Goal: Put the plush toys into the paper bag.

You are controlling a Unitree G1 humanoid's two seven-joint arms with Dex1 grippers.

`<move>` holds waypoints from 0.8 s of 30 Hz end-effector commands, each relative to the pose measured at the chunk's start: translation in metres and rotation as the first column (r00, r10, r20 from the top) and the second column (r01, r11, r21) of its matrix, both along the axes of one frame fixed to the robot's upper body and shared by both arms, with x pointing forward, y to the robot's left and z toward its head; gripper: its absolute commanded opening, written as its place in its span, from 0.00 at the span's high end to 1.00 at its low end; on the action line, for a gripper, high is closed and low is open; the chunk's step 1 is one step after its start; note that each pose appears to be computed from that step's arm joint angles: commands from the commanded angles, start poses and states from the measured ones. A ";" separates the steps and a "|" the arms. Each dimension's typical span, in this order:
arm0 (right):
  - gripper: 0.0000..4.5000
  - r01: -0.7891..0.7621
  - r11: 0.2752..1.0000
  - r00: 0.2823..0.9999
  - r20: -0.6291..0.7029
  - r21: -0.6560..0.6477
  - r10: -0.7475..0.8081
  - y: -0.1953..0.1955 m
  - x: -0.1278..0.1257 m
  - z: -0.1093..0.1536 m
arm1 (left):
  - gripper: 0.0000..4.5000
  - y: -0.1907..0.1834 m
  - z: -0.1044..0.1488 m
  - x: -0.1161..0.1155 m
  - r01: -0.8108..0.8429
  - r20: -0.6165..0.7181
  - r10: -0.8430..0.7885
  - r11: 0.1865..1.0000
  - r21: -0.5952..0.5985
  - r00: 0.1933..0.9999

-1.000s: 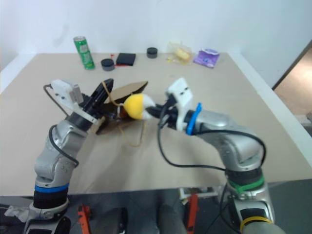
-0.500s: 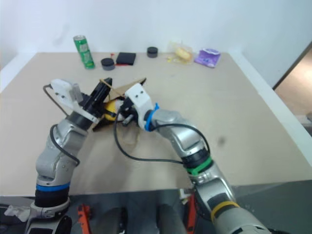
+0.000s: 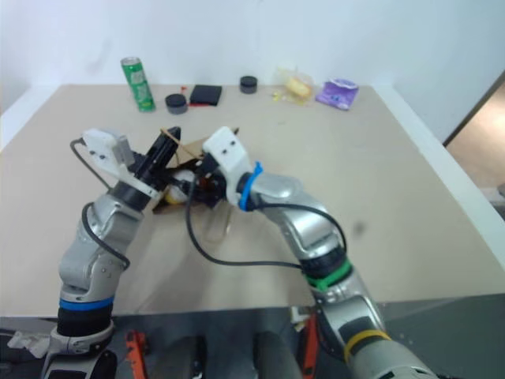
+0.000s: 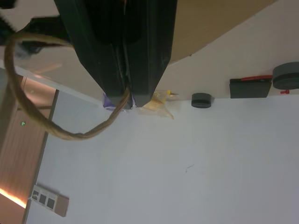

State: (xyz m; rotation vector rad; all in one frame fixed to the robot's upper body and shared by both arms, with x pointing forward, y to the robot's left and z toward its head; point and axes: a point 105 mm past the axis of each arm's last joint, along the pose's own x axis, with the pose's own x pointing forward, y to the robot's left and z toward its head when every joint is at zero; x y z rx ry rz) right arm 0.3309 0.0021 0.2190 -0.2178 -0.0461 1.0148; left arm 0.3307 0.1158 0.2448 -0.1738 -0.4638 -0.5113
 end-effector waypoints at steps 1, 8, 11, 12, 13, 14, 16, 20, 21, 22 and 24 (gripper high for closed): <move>0.01 -0.038 0.993 0.995 0.098 0.114 0.027 -0.023 -0.020 0.030 | 1.00 -0.001 0.013 -0.006 0.007 0.050 -0.007 1.000 -0.005 0.999; 0.01 0.080 0.984 0.938 0.347 -0.157 -0.021 -0.086 -0.028 -0.001 | 1.00 -0.002 0.013 -0.005 0.015 0.043 -0.015 1.000 -0.007 0.999; 0.01 0.139 0.902 0.866 0.493 -0.408 0.090 -0.099 -0.028 -0.034 | 1.00 -0.002 0.013 -0.004 0.018 0.039 -0.018 1.000 -0.008 0.999; 0.01 0.157 0.868 0.828 0.542 -0.470 0.144 -0.099 -0.030 -0.043 | 1.00 -0.003 0.013 -0.003 0.019 0.038 -0.018 1.000 -0.009 0.999; 0.01 0.194 0.841 0.763 0.616 -0.506 0.195 -0.099 -0.031 -0.046 | 1.00 -0.003 0.013 -0.003 0.019 0.038 -0.019 1.000 -0.010 0.999; 0.01 0.203 0.812 0.711 0.653 -0.547 0.262 -0.096 -0.034 -0.052 | 1.00 -0.003 0.013 -0.003 0.020 0.038 -0.019 1.000 -0.010 0.999; 0.01 0.206 0.798 0.618 0.707 -0.567 0.343 -0.086 -0.040 -0.060 | 1.00 -0.003 0.013 -0.003 0.021 0.037 -0.020 1.000 -0.011 0.999; 0.01 0.222 0.820 0.471 0.795 -0.527 0.383 -0.065 -0.044 -0.068 | 1.00 -0.003 0.014 -0.003 0.021 0.037 -0.021 1.000 -0.011 0.999; 0.01 0.228 0.827 0.443 0.811 -0.515 0.382 -0.060 -0.043 -0.068 | 1.00 -0.003 0.014 -0.003 0.021 0.037 -0.021 1.000 -0.011 0.999; 0.01 0.231 0.839 0.425 0.827 -0.492 0.368 -0.056 -0.041 -0.067 | 1.00 -0.003 0.015 -0.003 0.021 0.037 -0.021 1.000 -0.012 0.999; 0.01 0.236 0.858 0.402 0.849 -0.457 0.341 -0.050 -0.038 -0.066 | 1.00 -0.003 0.015 -0.003 0.021 0.037 -0.021 1.000 -0.012 0.999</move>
